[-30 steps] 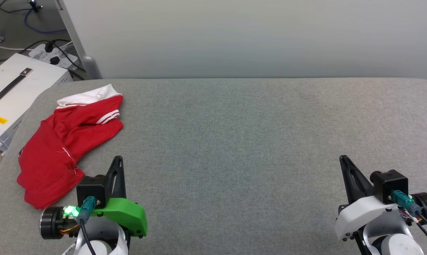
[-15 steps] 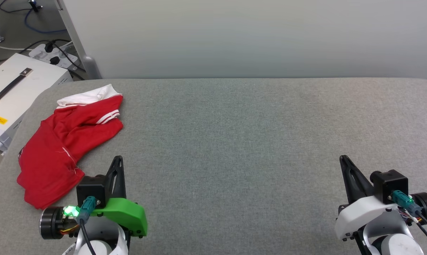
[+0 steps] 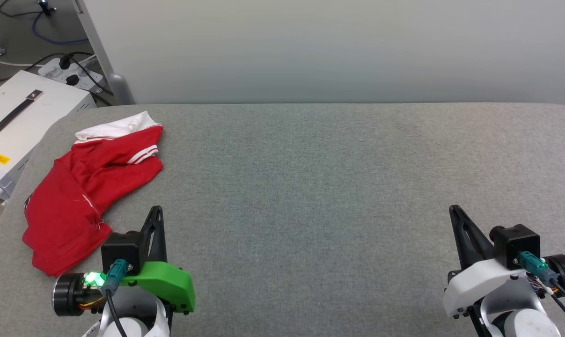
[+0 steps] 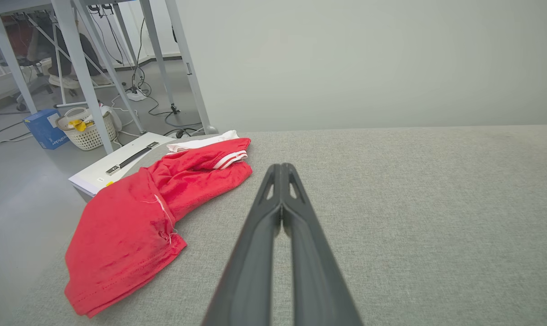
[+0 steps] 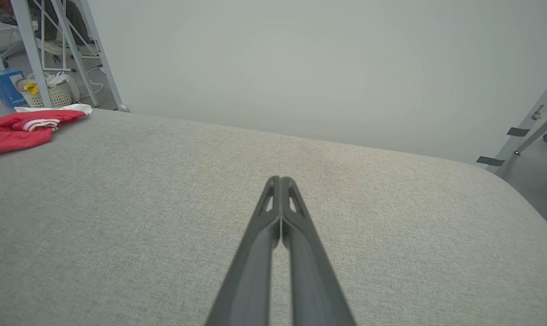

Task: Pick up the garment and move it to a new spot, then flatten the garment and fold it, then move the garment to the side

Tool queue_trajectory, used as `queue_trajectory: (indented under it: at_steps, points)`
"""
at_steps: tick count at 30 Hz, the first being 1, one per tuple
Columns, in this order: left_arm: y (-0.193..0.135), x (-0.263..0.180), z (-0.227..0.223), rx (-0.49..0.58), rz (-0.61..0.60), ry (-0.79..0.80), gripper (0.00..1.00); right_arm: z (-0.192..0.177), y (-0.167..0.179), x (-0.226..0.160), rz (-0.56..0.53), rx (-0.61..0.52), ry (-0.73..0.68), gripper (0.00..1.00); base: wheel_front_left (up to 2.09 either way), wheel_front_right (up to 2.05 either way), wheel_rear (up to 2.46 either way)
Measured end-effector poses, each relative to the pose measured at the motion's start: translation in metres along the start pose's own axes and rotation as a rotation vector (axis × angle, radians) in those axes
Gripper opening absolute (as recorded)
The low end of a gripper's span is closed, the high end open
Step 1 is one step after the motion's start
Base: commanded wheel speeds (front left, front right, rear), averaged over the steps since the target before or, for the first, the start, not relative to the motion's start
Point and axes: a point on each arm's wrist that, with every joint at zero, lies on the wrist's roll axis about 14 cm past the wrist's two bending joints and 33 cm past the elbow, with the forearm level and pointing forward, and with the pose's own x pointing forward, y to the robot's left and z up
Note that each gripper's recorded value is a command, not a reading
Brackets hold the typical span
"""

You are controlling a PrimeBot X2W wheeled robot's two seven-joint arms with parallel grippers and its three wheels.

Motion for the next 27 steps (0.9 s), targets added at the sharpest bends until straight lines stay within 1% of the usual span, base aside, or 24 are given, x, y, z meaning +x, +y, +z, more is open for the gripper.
queue_trajectory:
  at_steps: [1,27]
  points:
    - [-0.0001,0.0,0.0,0.0,0.0,0.0,1.0,-0.0001,0.0,0.0,0.0,0.001,0.0,1.0,0.0,0.0,0.0]
    - [-0.0007,0.0,-0.0054,-0.042,-0.002,-0.007,1.0,0.0003,-0.0061,-0.0008,-0.019,0.036,-0.026,1.0,0.0,0.0,0.0]
